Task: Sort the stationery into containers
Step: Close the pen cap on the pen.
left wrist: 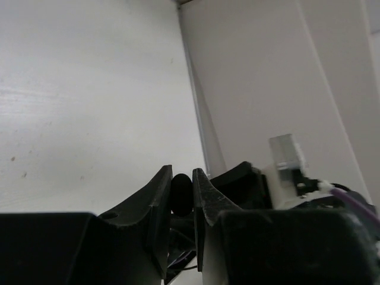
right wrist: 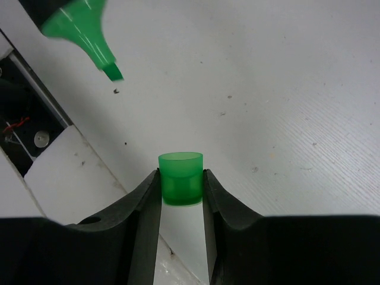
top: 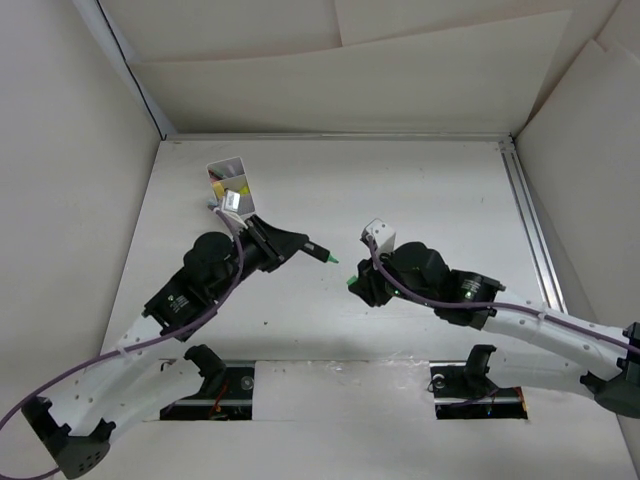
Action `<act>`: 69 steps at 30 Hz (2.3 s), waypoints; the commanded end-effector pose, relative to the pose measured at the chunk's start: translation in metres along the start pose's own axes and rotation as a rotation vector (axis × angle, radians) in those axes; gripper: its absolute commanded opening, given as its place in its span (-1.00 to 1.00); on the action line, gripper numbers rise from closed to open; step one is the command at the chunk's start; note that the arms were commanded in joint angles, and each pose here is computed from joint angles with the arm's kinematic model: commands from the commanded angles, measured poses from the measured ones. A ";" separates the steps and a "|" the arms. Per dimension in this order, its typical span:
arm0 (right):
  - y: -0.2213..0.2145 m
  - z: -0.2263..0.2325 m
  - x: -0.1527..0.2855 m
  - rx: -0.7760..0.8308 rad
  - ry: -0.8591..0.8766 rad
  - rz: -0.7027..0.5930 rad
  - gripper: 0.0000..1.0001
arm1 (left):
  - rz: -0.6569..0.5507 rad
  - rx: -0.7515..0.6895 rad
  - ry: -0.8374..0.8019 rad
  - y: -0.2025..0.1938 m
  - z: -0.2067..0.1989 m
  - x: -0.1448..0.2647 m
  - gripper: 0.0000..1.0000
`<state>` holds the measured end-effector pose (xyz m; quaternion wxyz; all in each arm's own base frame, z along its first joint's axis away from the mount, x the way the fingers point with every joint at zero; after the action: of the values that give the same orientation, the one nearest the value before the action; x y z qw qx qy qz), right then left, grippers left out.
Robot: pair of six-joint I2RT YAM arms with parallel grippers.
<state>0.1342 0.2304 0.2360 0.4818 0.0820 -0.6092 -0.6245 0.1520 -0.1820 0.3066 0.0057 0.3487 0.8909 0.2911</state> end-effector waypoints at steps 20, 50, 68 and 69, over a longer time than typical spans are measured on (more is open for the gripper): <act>0.018 0.011 0.010 0.019 0.063 -0.104 -0.74 | -0.513 0.044 -0.070 0.057 0.006 0.126 -1.00; 0.019 0.036 0.009 0.169 0.121 -0.043 -0.74 | 0.098 -0.119 -0.187 -0.028 0.014 0.011 -1.00; 0.032 0.041 0.020 0.189 0.086 -0.083 -0.74 | 0.173 -0.028 -0.204 -0.030 0.001 0.015 -1.00; 0.036 0.046 0.025 0.189 0.113 -0.099 -0.74 | 0.173 -0.028 -0.204 -0.030 0.001 0.015 -1.00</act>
<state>0.1102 0.2480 0.2534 0.4981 0.1451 -0.6465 -0.5594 0.1266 -0.1879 0.2704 0.0479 0.4439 0.8461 0.2912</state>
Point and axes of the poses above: each gripper's point midway between its finger pads, its own x axis back along the fingers, its own z axis along the line the jaws close on, y = z × x, the point moved 7 cm from there along x, back along the fingers, and after that the axes turned 3 degrees about -x, right-handed, at the moved point
